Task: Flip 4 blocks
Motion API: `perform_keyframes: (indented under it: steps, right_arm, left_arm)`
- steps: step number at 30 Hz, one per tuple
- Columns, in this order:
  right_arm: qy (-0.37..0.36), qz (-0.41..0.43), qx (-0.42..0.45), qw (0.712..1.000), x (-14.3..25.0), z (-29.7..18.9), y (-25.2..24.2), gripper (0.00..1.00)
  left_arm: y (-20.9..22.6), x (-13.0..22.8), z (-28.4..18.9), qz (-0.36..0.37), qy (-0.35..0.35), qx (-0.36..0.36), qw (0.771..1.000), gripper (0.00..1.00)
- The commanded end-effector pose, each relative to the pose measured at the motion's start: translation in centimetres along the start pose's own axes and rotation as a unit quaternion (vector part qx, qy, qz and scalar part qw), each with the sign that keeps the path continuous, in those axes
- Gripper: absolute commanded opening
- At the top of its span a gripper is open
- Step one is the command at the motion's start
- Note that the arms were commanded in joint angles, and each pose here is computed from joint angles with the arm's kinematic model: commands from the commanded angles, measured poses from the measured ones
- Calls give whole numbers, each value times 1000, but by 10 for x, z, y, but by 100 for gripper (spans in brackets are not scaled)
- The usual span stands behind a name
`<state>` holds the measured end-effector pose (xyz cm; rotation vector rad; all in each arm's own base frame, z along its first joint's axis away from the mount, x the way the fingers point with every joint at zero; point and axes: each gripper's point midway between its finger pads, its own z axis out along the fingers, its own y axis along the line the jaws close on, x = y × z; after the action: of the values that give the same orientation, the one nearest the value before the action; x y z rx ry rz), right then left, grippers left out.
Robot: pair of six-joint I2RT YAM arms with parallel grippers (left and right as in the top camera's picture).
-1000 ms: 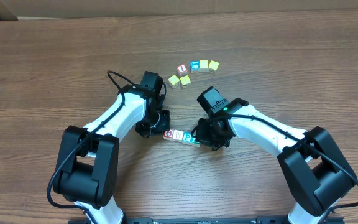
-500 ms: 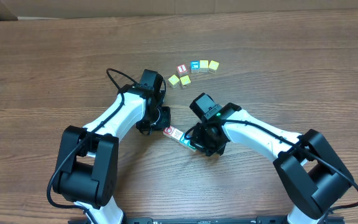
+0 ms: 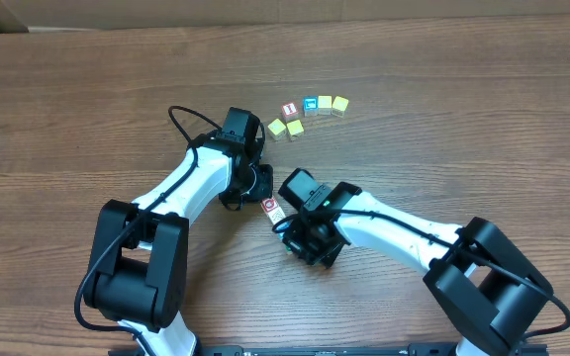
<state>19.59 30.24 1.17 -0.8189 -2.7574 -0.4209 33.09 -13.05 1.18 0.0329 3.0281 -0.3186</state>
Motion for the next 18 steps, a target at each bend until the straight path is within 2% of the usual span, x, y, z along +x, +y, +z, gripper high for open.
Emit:
perform_keyframes:
  steps: [1, 12, 18]
  right_arm:
    - [0, 15, -25, 1000, 7, 1, 15, 4]
    - [1, 20, -33, 999, 9, 2, 19, 4]
    - [-32, -64, -29, 997, -1, 1, 18, 4]
  left_arm:
    - [-10, 10, 7, 11, 24, 23, 999, 4]
    - [-12, 11, 9, 52, 22, 8, 998, 4]
    - [11, -7, -9, 36, 6, -51, 998, 4]
